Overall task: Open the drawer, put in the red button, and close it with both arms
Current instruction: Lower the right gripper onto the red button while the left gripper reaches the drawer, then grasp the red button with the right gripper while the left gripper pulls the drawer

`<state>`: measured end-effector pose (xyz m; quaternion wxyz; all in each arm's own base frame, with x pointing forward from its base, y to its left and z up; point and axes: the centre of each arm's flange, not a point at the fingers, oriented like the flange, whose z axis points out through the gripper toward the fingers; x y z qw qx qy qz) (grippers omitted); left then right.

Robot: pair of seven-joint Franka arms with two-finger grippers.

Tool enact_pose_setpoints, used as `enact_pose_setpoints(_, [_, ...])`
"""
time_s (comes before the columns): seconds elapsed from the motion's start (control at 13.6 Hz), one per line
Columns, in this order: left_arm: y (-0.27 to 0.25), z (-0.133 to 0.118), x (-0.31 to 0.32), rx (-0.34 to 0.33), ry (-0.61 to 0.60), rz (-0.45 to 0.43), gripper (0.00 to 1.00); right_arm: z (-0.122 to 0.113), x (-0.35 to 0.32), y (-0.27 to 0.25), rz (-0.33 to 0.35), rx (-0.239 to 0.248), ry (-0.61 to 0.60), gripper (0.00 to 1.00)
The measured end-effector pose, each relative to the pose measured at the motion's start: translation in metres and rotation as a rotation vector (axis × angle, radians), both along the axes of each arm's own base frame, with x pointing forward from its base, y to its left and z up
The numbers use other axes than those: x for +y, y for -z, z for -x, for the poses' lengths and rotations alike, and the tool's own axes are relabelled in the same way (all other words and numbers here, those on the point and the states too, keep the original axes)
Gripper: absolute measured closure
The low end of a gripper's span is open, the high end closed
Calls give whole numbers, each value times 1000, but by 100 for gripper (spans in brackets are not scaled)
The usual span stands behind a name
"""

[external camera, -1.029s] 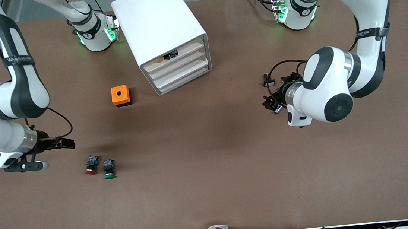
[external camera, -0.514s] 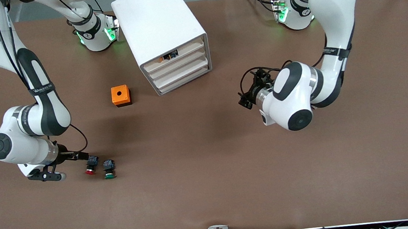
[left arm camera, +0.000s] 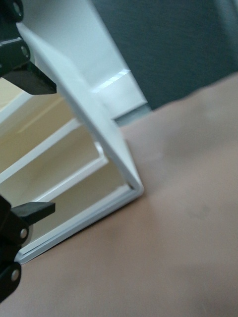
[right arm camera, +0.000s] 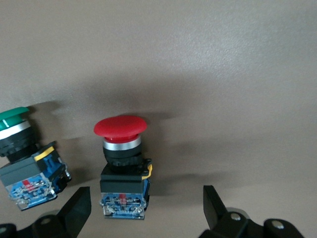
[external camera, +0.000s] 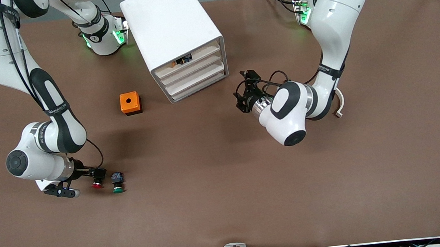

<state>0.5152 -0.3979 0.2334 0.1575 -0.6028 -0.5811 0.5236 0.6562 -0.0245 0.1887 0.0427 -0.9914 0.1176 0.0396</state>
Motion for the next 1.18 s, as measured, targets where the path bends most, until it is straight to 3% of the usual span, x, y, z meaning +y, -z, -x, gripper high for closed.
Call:
enact_pose_setpoints(0.15, [13, 4, -8, 106, -83, -68, 7, 1, 1, 3, -1, 5, 3, 0])
enact_pose_setpoints(0.29, [19, 10, -23, 165, -138, -137, 9, 1, 3, 5, -2, 8, 1, 4])
enact_pose_setpoints(0.37, [20, 15, -35, 191, -172, -181, 15, 1, 6, 5, -3, 11, -4, 10])
enact_pose_setpoints(0.73, [19, 43, -88, 297, -296, -334, 30, 1, 23, 4, -3, 19, -17, 59])
enact_pose_setpoints(0.81, [20, 48, -94, 313, -299, -356, 37, 0, 23, 3, -3, 18, -17, 59])
enact_pose_setpoints(1.18, [37, 66, -109, 375, -299, -391, 44, -11, 24, -16, -1, 12, -30, 59])
